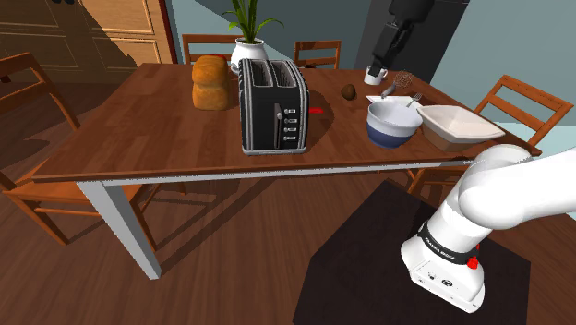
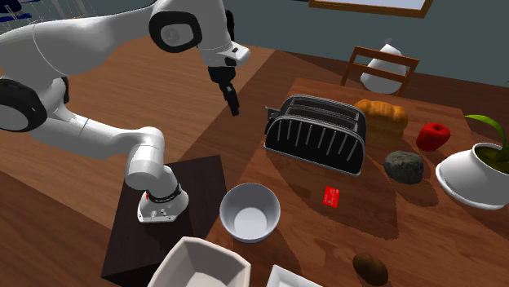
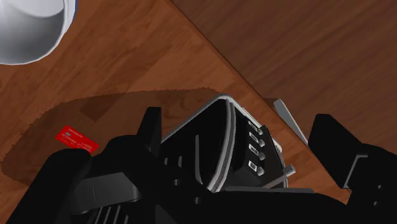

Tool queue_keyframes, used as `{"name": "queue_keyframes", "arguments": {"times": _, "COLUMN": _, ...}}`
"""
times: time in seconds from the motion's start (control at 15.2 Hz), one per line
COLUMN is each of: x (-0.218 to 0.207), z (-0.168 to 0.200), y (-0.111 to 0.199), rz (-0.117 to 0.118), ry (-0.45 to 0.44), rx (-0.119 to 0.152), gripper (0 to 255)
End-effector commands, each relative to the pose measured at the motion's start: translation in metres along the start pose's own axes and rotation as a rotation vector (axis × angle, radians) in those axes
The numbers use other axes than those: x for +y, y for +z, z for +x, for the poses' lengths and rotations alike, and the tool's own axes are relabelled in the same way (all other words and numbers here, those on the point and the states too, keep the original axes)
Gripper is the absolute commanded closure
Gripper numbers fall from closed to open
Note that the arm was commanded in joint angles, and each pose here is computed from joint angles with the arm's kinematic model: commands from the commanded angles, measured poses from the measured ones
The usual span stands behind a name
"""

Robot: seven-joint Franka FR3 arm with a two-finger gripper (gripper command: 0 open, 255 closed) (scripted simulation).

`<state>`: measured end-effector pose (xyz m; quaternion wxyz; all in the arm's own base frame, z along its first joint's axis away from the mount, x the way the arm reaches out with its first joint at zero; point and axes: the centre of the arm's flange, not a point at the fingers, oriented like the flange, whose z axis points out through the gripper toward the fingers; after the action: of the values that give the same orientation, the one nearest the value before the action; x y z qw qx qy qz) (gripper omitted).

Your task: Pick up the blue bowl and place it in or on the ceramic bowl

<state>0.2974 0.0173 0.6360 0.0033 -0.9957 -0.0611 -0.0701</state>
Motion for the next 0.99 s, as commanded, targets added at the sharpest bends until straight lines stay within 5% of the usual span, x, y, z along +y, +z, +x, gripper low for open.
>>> {"name": "queue_keyframes", "arguments": {"times": 0.0, "x": 0.000, "z": 0.000, "y": 0.000, "rz": 0.000, "ry": 0.000, "rx": 0.000, "gripper": 0}}
{"name": "queue_keyframes", "arguments": {"times": 0.92, "x": 0.098, "z": -0.047, "y": 0.132, "rz": -0.148, "ry": -0.038, "rx": -0.019, "gripper": 0}}
